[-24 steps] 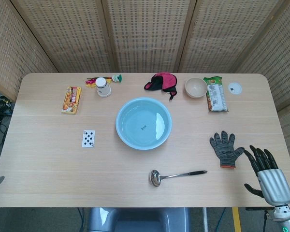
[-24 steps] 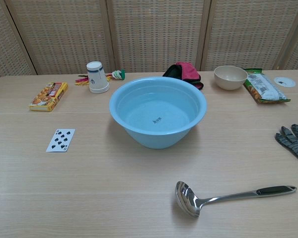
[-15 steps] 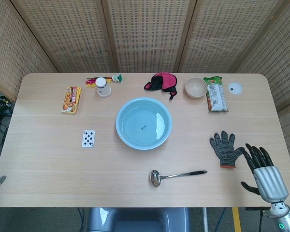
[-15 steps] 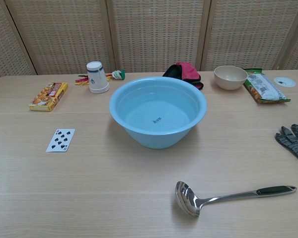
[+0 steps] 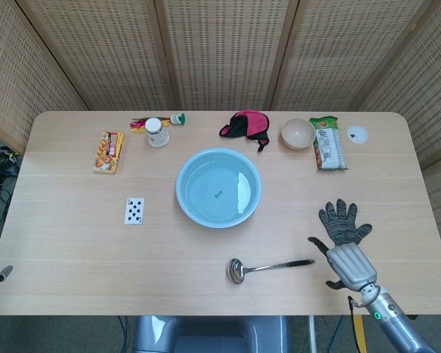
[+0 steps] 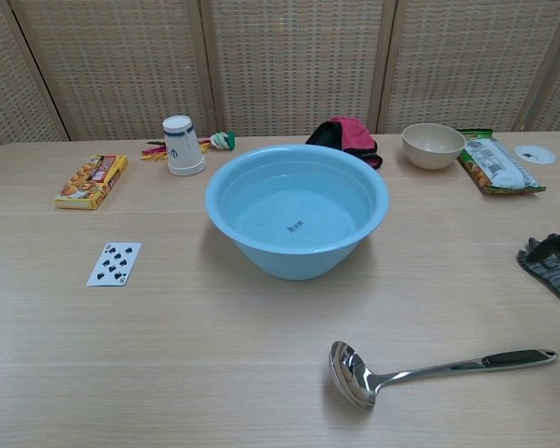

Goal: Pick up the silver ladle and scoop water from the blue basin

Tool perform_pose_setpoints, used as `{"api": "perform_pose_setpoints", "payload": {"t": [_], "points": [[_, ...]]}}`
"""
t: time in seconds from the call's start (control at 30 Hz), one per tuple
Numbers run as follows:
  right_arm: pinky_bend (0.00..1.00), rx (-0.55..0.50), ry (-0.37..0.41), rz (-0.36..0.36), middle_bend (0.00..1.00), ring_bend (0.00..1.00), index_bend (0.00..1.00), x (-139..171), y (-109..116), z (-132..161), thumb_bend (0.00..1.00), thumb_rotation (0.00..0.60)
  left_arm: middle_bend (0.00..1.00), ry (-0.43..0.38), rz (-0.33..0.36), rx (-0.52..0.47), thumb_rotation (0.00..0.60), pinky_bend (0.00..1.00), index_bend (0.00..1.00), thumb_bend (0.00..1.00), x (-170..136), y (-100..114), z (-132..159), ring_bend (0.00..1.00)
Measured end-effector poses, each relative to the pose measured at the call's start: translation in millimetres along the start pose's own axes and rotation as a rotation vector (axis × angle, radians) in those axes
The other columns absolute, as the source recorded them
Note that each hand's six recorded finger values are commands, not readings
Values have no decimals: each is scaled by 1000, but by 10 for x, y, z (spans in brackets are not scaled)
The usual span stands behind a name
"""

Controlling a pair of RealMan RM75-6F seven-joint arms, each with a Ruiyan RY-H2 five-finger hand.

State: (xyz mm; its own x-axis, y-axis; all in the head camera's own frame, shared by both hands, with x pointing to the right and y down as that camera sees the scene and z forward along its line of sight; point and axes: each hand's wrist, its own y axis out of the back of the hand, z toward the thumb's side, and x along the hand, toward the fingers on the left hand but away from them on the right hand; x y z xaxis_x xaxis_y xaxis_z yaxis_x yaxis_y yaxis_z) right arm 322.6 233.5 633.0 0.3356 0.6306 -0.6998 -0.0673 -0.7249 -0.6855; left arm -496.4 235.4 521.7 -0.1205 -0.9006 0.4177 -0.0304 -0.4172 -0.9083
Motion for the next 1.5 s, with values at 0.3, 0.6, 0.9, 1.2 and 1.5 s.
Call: {"api": "perform_pose_setpoints", "payload": {"t": [0.3, 0.6, 0.9, 1.2, 1.5], "points": [[1000, -54, 28, 48, 988, 1000, 453, -378, -271, 337, 323, 600, 0, 17, -9, 2, 600, 0, 0, 0, 52, -38, -28, 0], [1000, -66, -14, 92, 988, 1000, 453, -573, -505, 292, 446, 600, 0, 16, -16, 9, 600, 0, 0, 0, 77, -75, -28, 0], [1000, -52, -32, 109, 988, 1000, 457, -672, -612, 252, 464, 600, 0, 21, -27, 16, 600, 0, 0, 0, 87, -106, -24, 0], [1000, -41, -45, 117, 988, 1000, 474, -783, -692, 248, 487, 600, 0, 27, -30, 14, 600, 0, 0, 0, 93, -114, -29, 0], [1000, -29, -52, 132, 988, 1000, 479, -824, -739, 244, 500, 600, 0, 30, -28, 11, 600, 0, 0, 0, 101, -104, -39, 0]]}}
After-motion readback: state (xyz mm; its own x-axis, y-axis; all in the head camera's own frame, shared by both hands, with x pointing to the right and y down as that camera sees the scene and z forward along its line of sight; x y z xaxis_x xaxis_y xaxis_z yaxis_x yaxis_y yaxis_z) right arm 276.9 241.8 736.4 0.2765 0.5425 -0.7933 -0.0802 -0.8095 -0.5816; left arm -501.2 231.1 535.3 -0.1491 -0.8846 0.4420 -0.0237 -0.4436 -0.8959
